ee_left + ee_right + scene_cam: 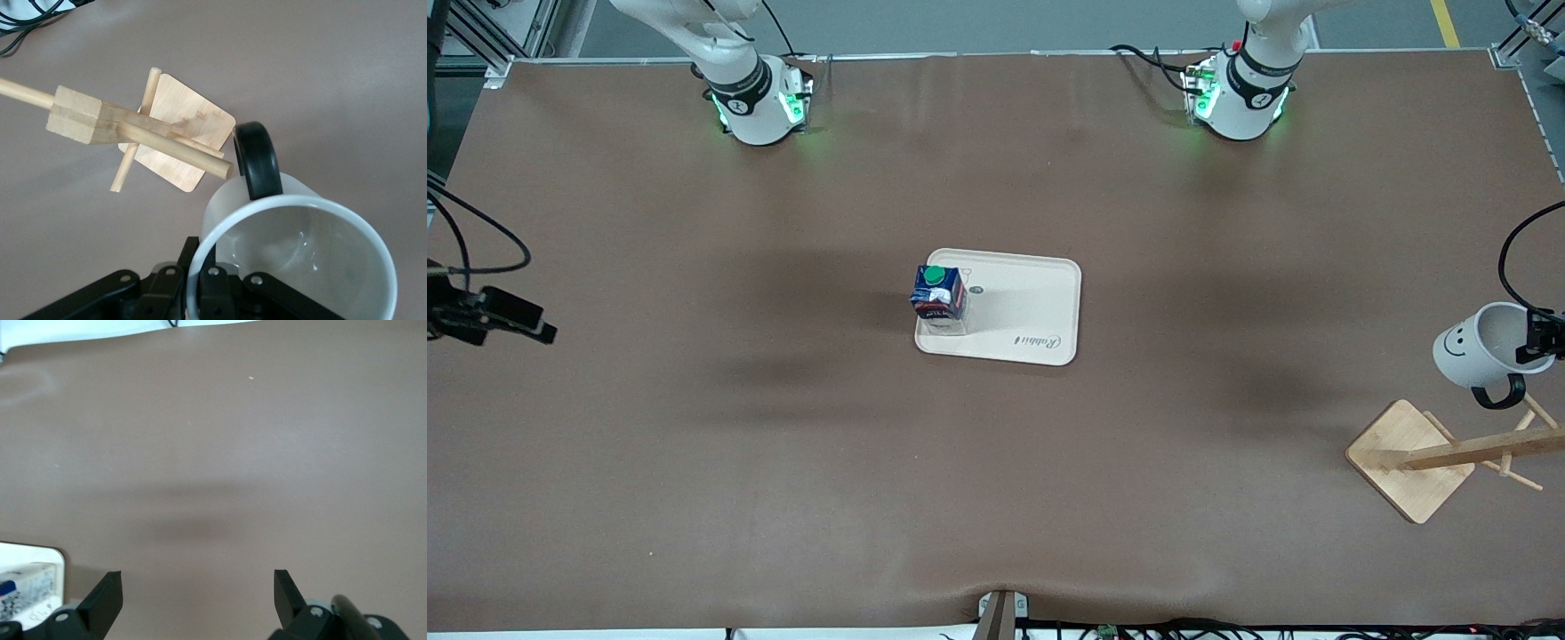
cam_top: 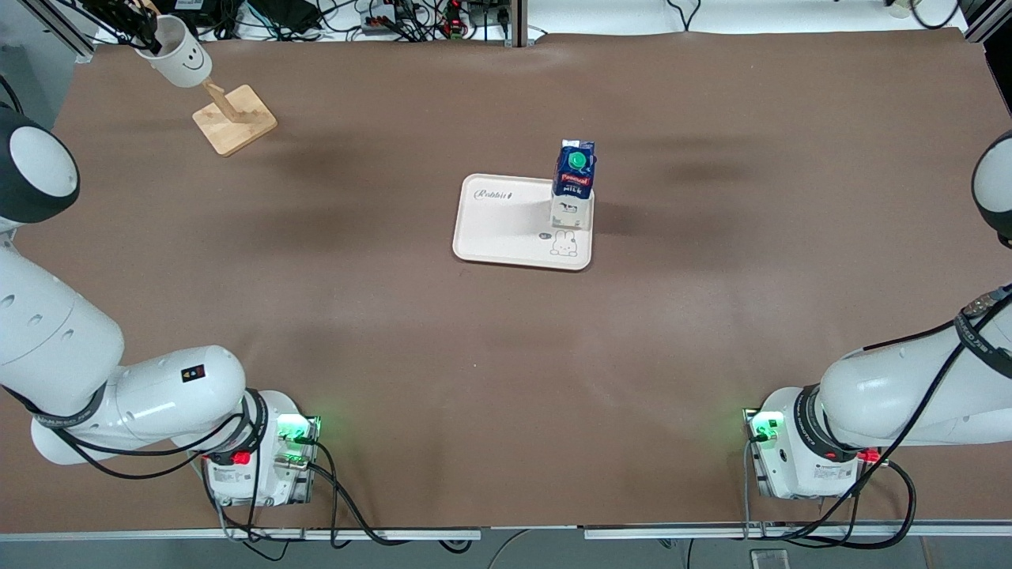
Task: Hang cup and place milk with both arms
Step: 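Hang the mug handle on the stand peg while the right gripper reaches the milk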
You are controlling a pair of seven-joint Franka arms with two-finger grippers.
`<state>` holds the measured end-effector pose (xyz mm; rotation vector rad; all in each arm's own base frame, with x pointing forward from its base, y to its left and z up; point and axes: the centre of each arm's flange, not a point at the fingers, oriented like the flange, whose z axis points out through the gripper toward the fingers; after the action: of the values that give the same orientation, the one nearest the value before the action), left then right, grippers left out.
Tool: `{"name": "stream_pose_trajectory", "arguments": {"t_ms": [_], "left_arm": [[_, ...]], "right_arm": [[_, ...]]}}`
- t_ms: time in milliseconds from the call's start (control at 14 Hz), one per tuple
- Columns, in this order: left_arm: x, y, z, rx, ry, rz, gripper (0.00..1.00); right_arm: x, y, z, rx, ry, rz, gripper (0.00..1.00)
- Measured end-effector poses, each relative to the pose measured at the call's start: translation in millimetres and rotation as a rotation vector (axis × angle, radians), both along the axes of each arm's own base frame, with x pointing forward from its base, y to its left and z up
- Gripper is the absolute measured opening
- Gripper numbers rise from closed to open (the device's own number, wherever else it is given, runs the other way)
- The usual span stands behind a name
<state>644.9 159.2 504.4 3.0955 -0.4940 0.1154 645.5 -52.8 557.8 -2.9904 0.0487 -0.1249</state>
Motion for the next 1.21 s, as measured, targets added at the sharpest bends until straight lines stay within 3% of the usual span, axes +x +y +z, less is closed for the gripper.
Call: {"name": "stream_pose_trajectory", "arguments": {"t_ms": [286,500,643,786,1000,1143,1214], "left_arm": [[-9,32,0,0.001,-0.003,-0.024,0.05],[-10,37,1,-0.019,-0.012,-0.028,0.05],[-10,40,-1,-0.03,-0.012,-0.024,0.05],[-10,45,-5,-0.035,-0.015,-0.038,0.05],[-8,52,-16,-0.04,-0.011,-0.039,0.09],[-6,55,-17,-0.038,-0.019,-0.035,0.2],[-5,56,-16,-0.036,-0.024,-0.035,0.2]], "right_arm": [[8,40,-20,0.021,0.032,0.057,1.0],[-9,114,-47,0.03,0.181,0.164,1.0],[-27,173,-84,0.013,0.285,0.091,1.0],[-42,213,-111,-0.012,0.337,0.036,1.0],[-59,268,-121,-0.029,0.331,0.008,1.0],[-75,322,-116,-0.032,0.293,-0.024,1.0],[-85,351,-115,-0.029,0.27,-0.04,1.0]]}}
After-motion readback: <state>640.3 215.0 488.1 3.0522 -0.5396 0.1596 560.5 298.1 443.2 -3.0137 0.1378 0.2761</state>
